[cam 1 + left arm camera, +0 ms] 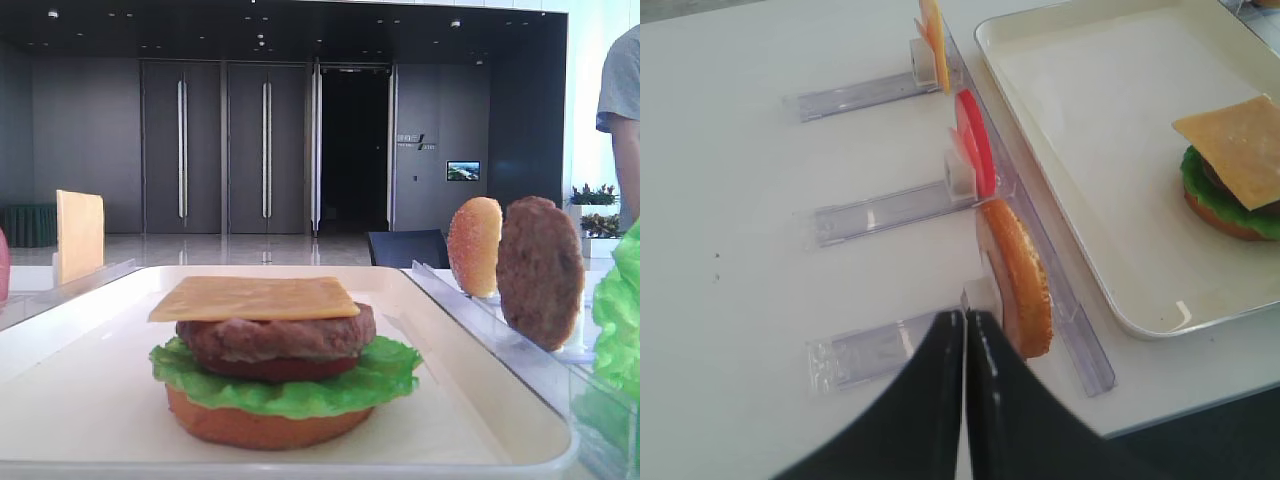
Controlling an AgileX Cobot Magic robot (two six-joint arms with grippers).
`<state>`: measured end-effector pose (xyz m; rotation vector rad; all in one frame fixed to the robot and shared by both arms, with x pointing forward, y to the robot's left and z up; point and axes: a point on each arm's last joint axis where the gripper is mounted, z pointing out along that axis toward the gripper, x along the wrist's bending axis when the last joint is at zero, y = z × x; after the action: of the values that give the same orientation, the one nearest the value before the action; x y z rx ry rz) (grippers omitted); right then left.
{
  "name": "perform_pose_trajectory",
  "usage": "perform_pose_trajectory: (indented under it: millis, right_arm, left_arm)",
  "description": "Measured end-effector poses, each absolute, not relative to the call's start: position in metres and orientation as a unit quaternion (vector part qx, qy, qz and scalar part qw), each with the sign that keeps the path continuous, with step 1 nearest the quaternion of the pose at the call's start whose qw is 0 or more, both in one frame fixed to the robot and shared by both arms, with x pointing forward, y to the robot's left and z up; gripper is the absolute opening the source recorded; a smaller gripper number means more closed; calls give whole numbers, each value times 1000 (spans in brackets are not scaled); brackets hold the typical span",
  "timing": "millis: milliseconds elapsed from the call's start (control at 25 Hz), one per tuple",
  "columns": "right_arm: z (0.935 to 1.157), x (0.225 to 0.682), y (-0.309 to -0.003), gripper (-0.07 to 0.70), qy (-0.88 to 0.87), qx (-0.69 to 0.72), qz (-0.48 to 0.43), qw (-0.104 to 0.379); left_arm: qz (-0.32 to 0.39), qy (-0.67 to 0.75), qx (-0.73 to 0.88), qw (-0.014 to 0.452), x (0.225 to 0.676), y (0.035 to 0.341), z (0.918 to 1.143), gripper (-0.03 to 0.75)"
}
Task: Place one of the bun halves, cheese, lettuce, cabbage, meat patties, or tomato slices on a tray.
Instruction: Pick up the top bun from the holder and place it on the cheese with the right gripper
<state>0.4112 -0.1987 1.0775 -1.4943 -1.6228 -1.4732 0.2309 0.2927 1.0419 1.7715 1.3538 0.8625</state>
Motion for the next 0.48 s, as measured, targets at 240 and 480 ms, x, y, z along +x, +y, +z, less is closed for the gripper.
perform_pose_trajectory:
  millis: [240,480]
  right_arm:
    - [1057,414,-203,124,-569,-572,-552,210]
    - [1055,410,-190,125,-577,-562,-555,208]
  left_arm:
    - [336,527,689,367,231,293,1042,-1]
    - [336,527,689,367,231,293,1042,-1]
